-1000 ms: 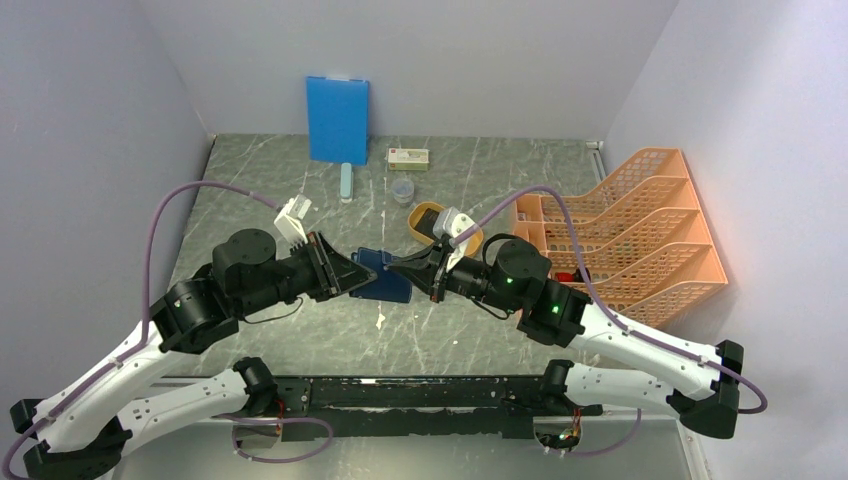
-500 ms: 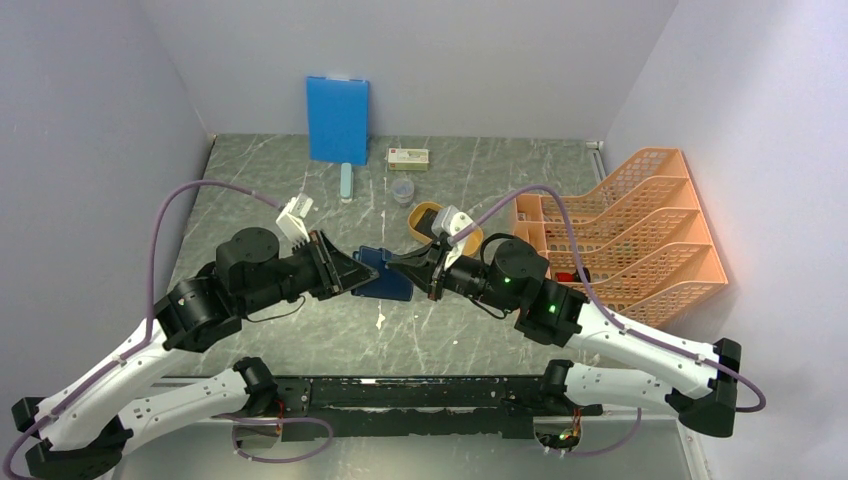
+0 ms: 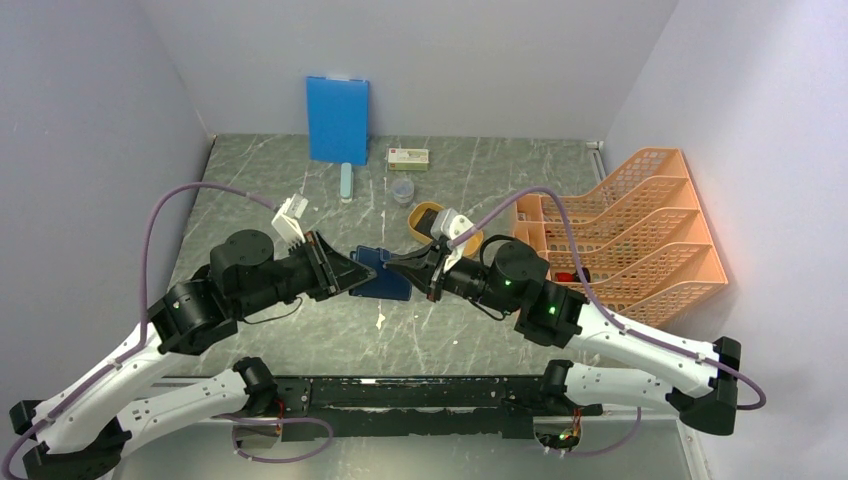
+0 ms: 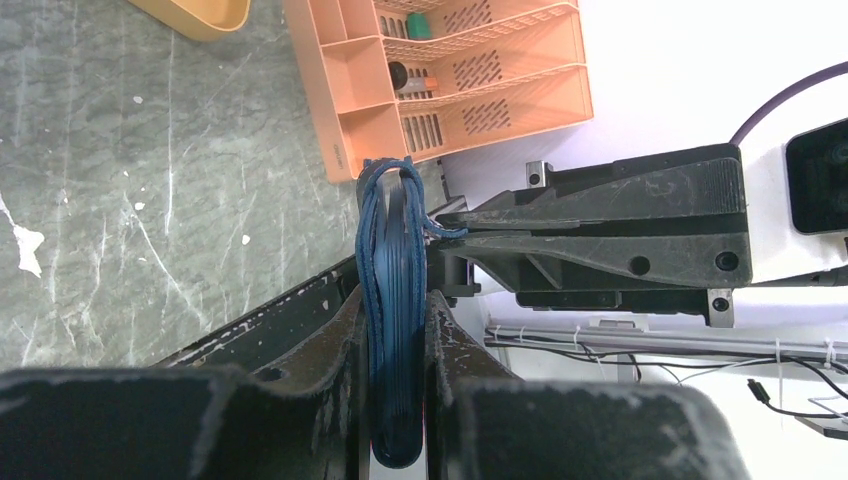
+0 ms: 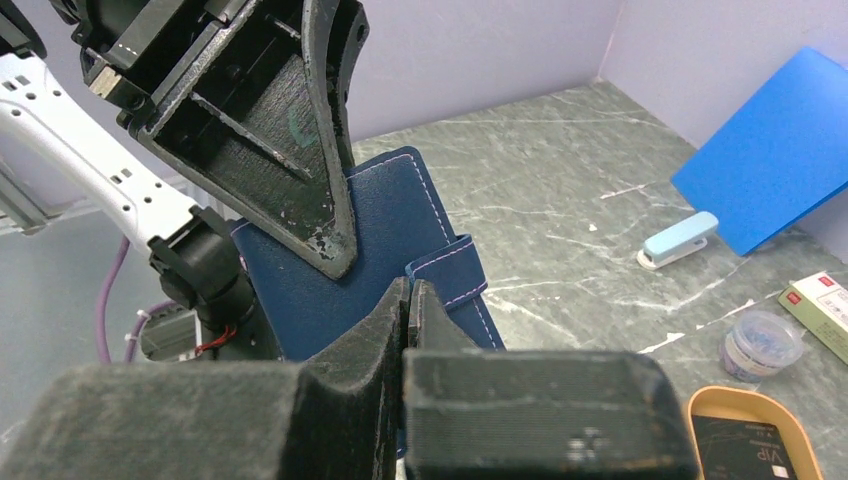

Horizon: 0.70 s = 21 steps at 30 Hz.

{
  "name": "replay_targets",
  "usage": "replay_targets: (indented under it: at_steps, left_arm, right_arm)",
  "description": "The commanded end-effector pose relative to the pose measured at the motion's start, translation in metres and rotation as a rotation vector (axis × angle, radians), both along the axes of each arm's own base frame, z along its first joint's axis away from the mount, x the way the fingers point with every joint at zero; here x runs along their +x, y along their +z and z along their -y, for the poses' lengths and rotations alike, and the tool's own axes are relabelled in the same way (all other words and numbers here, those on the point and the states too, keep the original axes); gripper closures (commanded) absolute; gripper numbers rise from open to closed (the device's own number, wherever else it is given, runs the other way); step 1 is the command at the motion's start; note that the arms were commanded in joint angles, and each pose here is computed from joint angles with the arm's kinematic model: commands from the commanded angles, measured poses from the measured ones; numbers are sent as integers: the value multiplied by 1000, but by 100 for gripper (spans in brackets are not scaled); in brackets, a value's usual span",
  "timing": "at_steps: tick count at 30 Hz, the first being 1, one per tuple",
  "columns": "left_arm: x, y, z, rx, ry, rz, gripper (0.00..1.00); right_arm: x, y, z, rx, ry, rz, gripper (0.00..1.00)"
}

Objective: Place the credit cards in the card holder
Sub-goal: Close the card holder.

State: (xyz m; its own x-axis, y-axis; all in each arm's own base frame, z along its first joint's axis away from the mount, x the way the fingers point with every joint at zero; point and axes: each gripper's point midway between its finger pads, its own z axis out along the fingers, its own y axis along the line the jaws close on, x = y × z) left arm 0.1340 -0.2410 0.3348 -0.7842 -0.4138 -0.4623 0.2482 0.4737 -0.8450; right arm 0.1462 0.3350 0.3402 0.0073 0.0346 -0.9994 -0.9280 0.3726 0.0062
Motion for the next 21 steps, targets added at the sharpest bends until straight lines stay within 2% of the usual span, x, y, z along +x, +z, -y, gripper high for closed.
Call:
replay_targets:
  at_steps: [1, 9, 21]
  left_arm:
    - [1, 67, 3, -211, 4, 115, 95]
    - [-2, 70, 10, -241, -30, 107, 95]
    - [-1, 84, 3, -291, 5, 124, 95]
  right_arm:
    - [-8, -35, -3, -119, 20, -11, 100]
    - [-18, -42, -15, -160, -2, 32, 100]
    - [-35, -62, -26, -250, 13, 91, 100]
